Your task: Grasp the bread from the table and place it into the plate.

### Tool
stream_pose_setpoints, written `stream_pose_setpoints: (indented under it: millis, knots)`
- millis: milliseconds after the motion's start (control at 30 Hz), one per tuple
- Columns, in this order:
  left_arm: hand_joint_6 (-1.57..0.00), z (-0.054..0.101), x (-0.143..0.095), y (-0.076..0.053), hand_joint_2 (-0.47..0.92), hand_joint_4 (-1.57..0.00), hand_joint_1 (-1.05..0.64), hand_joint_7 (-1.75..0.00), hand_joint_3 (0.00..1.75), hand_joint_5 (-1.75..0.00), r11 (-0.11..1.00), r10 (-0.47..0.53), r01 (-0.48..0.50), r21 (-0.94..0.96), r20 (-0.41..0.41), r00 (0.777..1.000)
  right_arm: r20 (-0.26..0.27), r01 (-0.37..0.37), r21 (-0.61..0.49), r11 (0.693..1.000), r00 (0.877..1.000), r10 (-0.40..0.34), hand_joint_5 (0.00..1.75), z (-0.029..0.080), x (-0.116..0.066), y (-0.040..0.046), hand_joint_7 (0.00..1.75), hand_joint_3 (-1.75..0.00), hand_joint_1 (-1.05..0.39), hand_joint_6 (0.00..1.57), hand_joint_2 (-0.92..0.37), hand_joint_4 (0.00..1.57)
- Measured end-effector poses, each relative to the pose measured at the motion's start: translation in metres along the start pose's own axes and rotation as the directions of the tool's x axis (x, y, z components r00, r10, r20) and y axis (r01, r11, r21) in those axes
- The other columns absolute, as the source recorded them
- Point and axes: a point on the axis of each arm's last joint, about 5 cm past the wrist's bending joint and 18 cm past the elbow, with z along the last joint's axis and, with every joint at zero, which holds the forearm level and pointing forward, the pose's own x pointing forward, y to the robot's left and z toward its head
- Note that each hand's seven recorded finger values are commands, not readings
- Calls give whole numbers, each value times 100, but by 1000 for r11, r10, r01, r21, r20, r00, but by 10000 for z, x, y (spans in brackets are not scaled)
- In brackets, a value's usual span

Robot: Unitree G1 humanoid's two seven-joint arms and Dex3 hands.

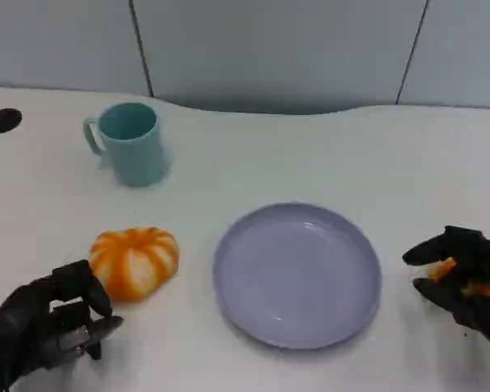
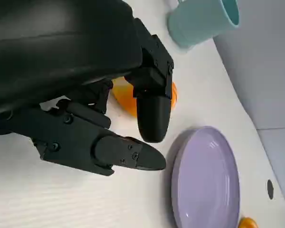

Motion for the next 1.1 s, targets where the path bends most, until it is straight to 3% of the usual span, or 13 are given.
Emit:
stream_pose_setpoints:
  millis: [1100]
  knots:
    - [-52,-9,5,-4,92,-70,-47,-175,15,-175,1000,1,-1,7,3,1000,-2,0,0,1000,1000,0,114,-2,0,0,73,-20,-26,75,-92,75]
